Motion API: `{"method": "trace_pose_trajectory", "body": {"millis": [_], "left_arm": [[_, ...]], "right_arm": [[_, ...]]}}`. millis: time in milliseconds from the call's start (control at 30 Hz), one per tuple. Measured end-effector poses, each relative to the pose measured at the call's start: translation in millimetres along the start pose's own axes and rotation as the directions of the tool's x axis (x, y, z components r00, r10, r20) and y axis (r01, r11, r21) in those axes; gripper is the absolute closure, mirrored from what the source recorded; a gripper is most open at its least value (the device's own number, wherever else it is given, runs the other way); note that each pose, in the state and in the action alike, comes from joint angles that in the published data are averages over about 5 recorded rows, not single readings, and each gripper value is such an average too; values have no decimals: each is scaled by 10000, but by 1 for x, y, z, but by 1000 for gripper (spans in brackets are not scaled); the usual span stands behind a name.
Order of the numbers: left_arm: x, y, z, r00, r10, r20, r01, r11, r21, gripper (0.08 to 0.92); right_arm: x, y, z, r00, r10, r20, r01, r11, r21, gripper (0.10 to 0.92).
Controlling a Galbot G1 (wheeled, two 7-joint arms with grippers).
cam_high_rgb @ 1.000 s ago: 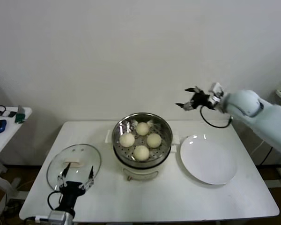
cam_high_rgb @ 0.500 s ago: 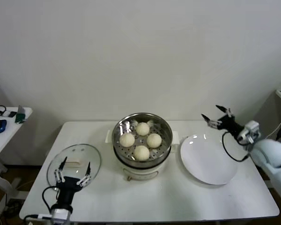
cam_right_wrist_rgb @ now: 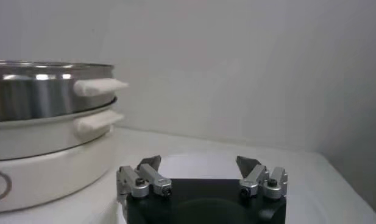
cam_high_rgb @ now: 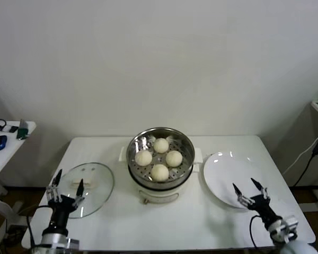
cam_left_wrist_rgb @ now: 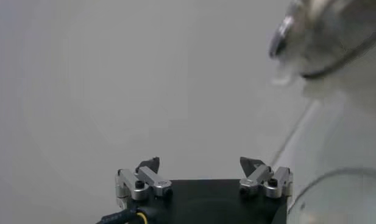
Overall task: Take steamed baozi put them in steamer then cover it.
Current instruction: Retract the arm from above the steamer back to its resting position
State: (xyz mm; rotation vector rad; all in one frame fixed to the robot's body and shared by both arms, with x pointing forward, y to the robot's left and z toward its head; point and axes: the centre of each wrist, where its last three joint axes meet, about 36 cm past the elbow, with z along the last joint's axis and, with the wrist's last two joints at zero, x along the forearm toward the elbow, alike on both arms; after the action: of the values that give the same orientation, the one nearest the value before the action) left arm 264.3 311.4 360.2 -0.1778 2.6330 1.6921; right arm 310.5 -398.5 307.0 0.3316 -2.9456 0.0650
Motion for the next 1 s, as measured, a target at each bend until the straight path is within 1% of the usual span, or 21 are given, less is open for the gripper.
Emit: {"method": "trace_pose_trajectory", "body": {"millis": [100,200,400,700,1000], "left_arm": [[-3,-11,17,9999,1,137,17,9920,-1264,177],[-6,-24,34,9997,82,216,-30,9733,-2296,177],[-13,-48,64,9988,389,307,-252,9317,-3625,177],[-30,-73,98,9962,842,230,-641,8843,-4625,177],[-57,-84,116,9945,1037,151,-824,8628,-4987,177]], "right_arm": [[9,12,7,9995,259,165,-255,9994,-221,200],[16,23,12,9984,489,287,-477,9979,-429,199],[25,39,13,9958,775,477,-740,9947,-718,200],[33,54,8,9932,939,687,-881,9926,-833,200],[38,63,5,9921,991,772,-926,9922,-840,200]]}}
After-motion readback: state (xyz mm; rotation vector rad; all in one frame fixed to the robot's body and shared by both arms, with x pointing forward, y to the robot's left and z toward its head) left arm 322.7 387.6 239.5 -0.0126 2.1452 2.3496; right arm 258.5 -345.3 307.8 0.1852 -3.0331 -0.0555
